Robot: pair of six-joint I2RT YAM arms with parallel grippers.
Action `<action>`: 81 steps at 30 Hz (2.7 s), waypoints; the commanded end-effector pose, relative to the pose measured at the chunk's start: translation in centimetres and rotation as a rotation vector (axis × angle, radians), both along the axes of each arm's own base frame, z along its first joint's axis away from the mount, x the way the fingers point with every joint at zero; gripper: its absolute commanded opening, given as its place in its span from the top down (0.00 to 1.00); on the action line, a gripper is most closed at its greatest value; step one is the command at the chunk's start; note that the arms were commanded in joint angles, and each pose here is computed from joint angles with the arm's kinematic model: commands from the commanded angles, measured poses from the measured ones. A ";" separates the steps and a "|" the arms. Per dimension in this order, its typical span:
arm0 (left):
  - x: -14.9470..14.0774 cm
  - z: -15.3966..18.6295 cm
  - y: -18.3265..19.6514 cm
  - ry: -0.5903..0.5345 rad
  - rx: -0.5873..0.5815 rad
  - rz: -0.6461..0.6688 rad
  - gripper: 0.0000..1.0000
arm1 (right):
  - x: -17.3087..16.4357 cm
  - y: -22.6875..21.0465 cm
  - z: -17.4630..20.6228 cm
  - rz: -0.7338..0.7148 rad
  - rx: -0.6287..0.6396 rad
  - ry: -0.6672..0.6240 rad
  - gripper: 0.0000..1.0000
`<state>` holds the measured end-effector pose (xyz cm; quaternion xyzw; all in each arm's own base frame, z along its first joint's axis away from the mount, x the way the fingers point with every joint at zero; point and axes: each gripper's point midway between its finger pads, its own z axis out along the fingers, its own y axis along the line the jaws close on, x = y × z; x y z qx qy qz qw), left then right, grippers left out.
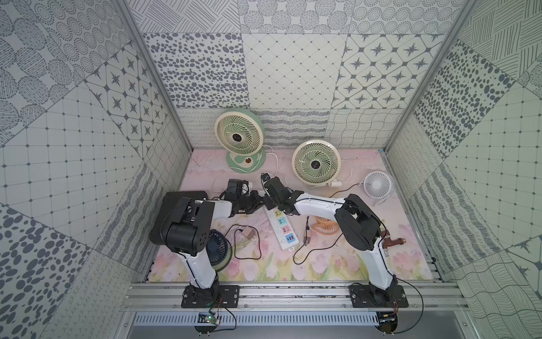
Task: Unplug the desk fan from the power strip
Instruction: Remove the plug from the socket.
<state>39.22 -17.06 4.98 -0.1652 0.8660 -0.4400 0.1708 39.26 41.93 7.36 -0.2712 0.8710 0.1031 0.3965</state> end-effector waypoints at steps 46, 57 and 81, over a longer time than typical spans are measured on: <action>-1.2 -3.1 1.9 0.130 0.082 0.060 1.00 | 1.3 -0.9 2.0 -0.074 0.221 0.034 0.97; -1.1 -3.2 1.9 0.131 0.082 0.060 1.00 | 0.8 -0.9 2.7 -0.057 0.096 -0.057 0.97; -1.2 -2.9 1.9 0.124 0.087 0.056 1.00 | -0.1 -0.4 3.0 -0.032 0.066 -0.091 0.97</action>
